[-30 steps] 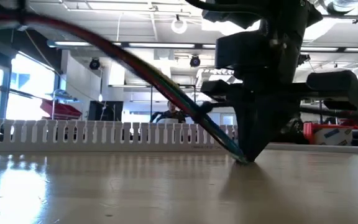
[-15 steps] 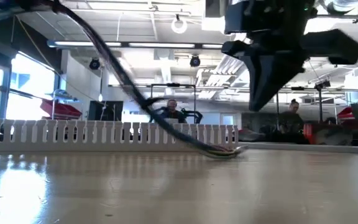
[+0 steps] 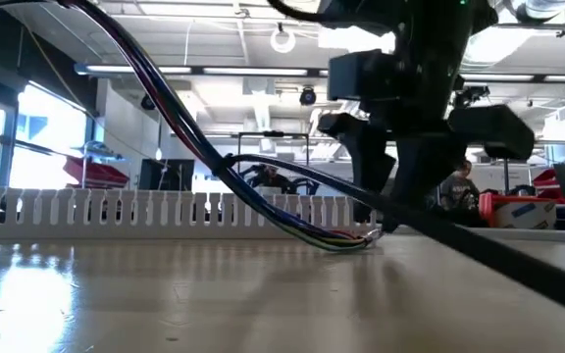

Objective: Ziptie cables
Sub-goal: Put the cable into the cable duct

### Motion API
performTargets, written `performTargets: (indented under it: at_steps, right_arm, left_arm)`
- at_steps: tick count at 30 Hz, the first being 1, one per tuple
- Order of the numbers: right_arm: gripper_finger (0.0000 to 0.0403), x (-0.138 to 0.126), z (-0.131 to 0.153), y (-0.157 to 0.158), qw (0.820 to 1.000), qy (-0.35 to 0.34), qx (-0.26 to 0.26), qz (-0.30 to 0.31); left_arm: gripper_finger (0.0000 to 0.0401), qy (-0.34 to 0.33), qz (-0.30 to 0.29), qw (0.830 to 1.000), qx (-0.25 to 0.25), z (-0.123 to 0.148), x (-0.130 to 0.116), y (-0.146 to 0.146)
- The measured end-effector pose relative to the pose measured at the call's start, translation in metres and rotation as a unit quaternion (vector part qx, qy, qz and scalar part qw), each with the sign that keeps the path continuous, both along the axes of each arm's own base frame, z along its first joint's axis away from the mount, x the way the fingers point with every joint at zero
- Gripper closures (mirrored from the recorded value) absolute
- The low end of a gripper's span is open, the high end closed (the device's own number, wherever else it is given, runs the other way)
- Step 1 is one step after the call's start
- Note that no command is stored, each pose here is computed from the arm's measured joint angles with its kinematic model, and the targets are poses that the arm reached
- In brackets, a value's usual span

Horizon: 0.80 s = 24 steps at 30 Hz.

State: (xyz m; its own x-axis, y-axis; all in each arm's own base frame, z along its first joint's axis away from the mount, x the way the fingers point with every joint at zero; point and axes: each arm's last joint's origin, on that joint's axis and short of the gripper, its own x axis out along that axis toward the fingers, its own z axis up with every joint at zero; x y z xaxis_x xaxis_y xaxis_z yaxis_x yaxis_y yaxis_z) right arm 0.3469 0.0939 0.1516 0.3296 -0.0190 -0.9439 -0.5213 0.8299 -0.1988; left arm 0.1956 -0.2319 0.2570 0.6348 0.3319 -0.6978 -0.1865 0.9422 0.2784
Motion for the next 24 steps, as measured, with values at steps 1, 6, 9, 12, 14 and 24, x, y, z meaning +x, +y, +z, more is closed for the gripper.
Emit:
performTargets:
  at_steps: [1, 6, 9, 12, 14, 24]
  right_arm:
    - [0.0255, 0.001, -0.002, -0.002, 1.000, 0.003, -0.002, 0.002]
    - [0.0235, 0.006, -0.016, -0.016, 1.000, 0.029, -0.010, -0.004]
    - [0.0267, 0.006, -0.022, -0.024, 0.999, 0.053, 0.004, -0.011]
    - [0.0332, 0.005, -0.023, -0.025, 0.997, 0.065, 0.022, -0.018]
    - [0.0380, 0.004, -0.022, -0.024, 0.997, 0.066, 0.026, -0.028]
    - [0.0399, -0.019, 0.023, -0.015, 0.995, 0.034, -0.043, -0.077]
  left_arm:
    - [0.0401, 0.000, 0.000, 1.000, 0.000, 0.000, 0.000, 0.000]
    - [0.0401, -0.005, 0.000, 1.000, -0.006, 0.000, 0.001, -0.001]
    - [0.0401, -0.005, 0.000, 1.000, -0.007, 0.000, 0.001, -0.001]
    - [0.0401, -0.005, 0.000, 1.000, -0.007, 0.000, 0.001, -0.001]
    - [0.0401, -0.005, -0.001, 1.000, -0.006, 0.000, 0.001, -0.001]
    - [0.0401, 0.026, 0.038, 0.998, 0.031, -0.001, -0.005, 0.012]
